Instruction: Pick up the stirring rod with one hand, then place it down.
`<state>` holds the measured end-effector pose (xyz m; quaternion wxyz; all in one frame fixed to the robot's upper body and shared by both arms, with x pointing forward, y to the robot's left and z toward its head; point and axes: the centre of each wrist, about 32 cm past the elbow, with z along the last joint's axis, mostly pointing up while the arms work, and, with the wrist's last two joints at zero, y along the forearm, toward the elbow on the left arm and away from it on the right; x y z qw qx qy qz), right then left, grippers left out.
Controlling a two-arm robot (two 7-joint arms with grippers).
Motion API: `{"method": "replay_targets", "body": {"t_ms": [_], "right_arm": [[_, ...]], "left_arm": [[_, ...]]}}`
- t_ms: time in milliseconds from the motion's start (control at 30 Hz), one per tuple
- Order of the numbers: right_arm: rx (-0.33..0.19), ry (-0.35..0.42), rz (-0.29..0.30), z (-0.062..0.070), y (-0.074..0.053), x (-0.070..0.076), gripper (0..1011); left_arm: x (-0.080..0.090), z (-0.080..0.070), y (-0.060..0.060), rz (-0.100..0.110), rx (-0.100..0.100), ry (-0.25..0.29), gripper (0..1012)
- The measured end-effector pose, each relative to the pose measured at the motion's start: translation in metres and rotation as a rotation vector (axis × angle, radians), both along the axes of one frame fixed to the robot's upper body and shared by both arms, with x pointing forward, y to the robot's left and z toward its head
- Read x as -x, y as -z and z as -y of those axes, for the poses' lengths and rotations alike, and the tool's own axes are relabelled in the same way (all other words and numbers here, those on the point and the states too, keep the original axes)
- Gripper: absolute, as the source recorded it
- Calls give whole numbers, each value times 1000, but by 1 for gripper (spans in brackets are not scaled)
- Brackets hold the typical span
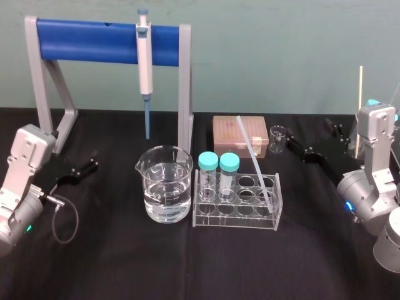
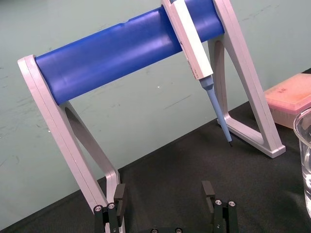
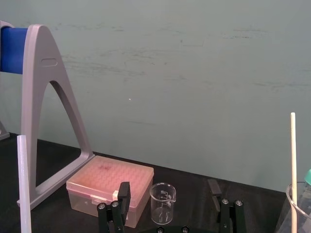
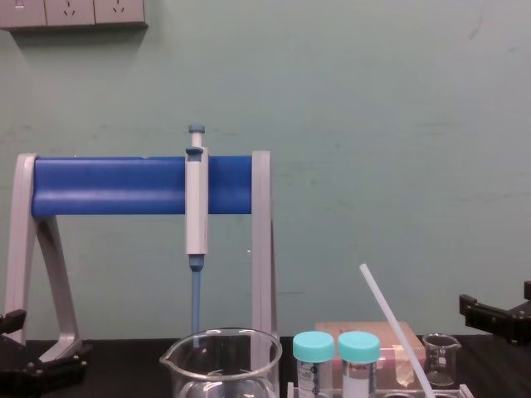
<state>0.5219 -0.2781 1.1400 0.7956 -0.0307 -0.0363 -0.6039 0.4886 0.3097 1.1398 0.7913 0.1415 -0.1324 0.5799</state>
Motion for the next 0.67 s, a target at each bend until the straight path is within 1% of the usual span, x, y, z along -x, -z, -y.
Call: {"method": "replay_targets", "body": {"t_ms": [667], "right_arm": [[-6, 0, 8, 0, -1, 0, 1003]], "left_arm": [[0, 0, 0, 0, 0, 0, 1000]]}}
